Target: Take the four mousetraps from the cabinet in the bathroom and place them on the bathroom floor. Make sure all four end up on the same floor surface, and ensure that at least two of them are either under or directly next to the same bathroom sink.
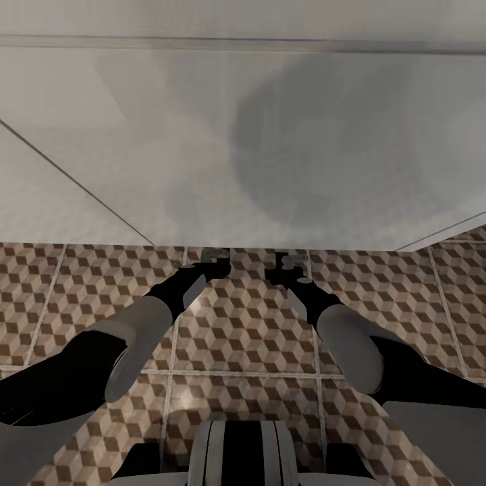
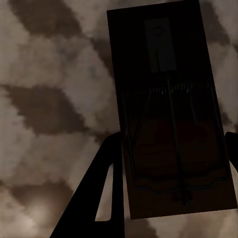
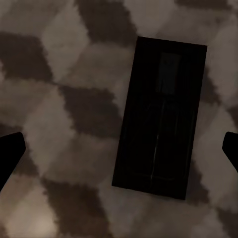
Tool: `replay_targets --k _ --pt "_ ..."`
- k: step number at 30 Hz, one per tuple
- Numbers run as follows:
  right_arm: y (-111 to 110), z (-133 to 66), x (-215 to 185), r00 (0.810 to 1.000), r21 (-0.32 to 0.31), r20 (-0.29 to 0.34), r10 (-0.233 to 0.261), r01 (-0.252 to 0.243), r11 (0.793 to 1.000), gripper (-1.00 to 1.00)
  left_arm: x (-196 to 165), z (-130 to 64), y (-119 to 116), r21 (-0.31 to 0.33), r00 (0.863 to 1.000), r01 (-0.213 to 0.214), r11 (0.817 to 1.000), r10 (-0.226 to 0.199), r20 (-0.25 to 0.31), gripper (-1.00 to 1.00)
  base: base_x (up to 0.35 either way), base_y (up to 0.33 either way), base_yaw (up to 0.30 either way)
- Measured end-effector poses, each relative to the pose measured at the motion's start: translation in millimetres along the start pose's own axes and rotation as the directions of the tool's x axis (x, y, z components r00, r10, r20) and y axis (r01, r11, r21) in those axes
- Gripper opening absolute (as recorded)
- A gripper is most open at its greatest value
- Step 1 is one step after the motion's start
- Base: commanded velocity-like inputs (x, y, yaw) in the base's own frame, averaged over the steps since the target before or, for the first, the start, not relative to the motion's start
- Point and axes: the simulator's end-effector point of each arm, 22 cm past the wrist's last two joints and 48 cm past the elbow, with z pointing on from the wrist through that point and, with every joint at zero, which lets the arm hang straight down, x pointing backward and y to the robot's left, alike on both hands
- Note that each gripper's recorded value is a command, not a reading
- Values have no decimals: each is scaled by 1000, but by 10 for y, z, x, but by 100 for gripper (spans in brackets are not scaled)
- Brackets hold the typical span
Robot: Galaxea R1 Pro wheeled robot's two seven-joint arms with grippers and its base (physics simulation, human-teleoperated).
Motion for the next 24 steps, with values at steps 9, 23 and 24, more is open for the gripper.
replay_targets --k 9,23,24 --pt "0 0 0 1000 0 0 0 0 1000 100 0 0 2 -1 1000 1 1000 -1 0 -100 0 0 0" --pt "6 0 15 1000 -1 -3 0 0 1000 100 -45 0 7 -3 1000 0 1000 0 21 100 0 0 0" --pt "9 0 21 1000 -2 -4 0 0 1000 100 -47 0 7 -3 1000 0 1000 0 21 100 0 0 0"
